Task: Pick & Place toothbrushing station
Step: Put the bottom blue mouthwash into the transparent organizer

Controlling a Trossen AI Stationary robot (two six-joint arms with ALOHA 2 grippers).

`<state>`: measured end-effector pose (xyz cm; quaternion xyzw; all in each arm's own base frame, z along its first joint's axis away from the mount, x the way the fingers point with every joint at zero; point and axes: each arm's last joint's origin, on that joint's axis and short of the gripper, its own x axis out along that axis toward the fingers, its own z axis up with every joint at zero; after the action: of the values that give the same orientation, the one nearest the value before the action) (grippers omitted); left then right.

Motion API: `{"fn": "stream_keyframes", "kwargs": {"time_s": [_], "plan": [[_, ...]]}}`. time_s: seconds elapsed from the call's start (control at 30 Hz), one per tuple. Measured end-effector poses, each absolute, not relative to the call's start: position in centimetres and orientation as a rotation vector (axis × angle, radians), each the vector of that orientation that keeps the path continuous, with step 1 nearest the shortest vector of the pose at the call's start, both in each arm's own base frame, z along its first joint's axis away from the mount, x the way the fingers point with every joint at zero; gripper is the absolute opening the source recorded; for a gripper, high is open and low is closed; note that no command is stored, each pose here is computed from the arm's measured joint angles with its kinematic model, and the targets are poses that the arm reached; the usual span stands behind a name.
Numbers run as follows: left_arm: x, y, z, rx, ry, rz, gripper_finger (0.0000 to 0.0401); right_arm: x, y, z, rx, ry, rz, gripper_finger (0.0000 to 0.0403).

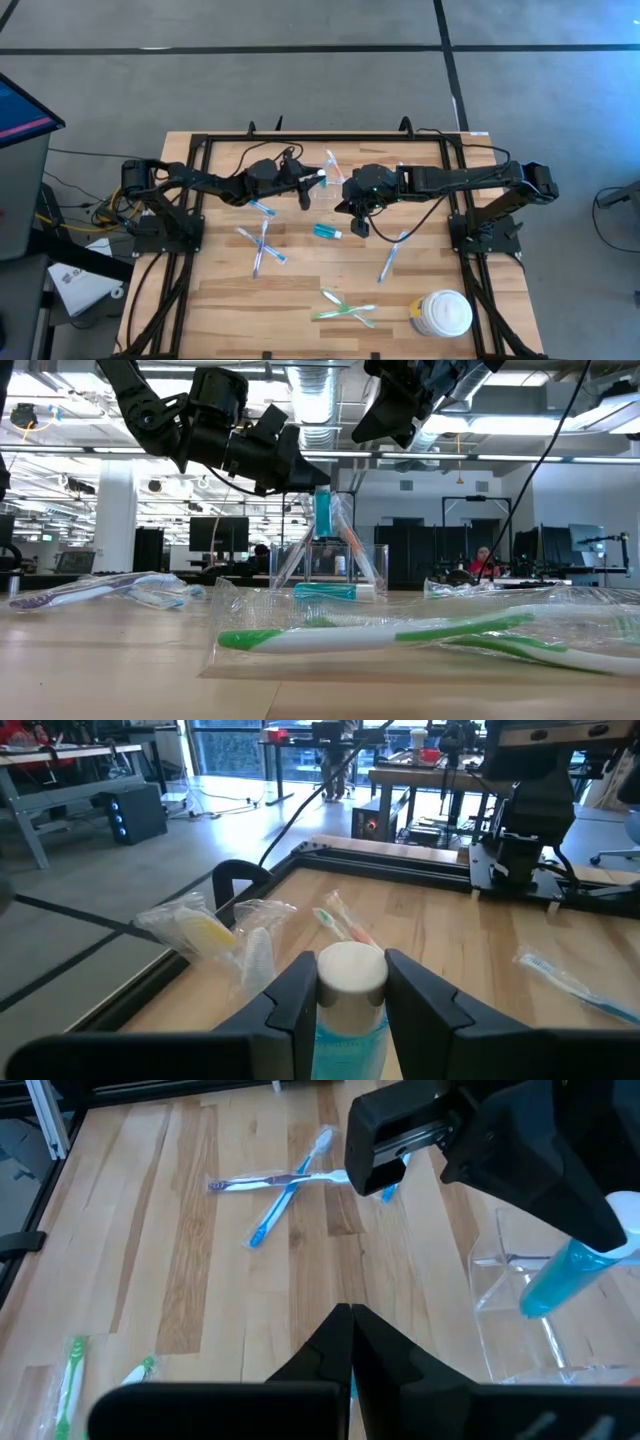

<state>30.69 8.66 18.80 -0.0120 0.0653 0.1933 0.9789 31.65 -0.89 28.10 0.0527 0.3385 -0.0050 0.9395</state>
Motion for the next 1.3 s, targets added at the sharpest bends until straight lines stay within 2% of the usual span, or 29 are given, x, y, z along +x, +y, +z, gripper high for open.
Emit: {"fn": "stream_keyframes", "kwargs": {"time_s": [0.4, 1.3], "plan": [[30.6, 10.0, 17.7, -0.047, 0.168, 0.432, 0.0088, 31.7, -0.9, 28.1, 0.105, 0.69, -0.009, 0.0], [30.3, 10.7, 17.7, -0.047, 0.163, 0.463, 0.0088, 31.7, -0.9, 28.1, 0.104, 0.684, -0.009, 0.0]]}}
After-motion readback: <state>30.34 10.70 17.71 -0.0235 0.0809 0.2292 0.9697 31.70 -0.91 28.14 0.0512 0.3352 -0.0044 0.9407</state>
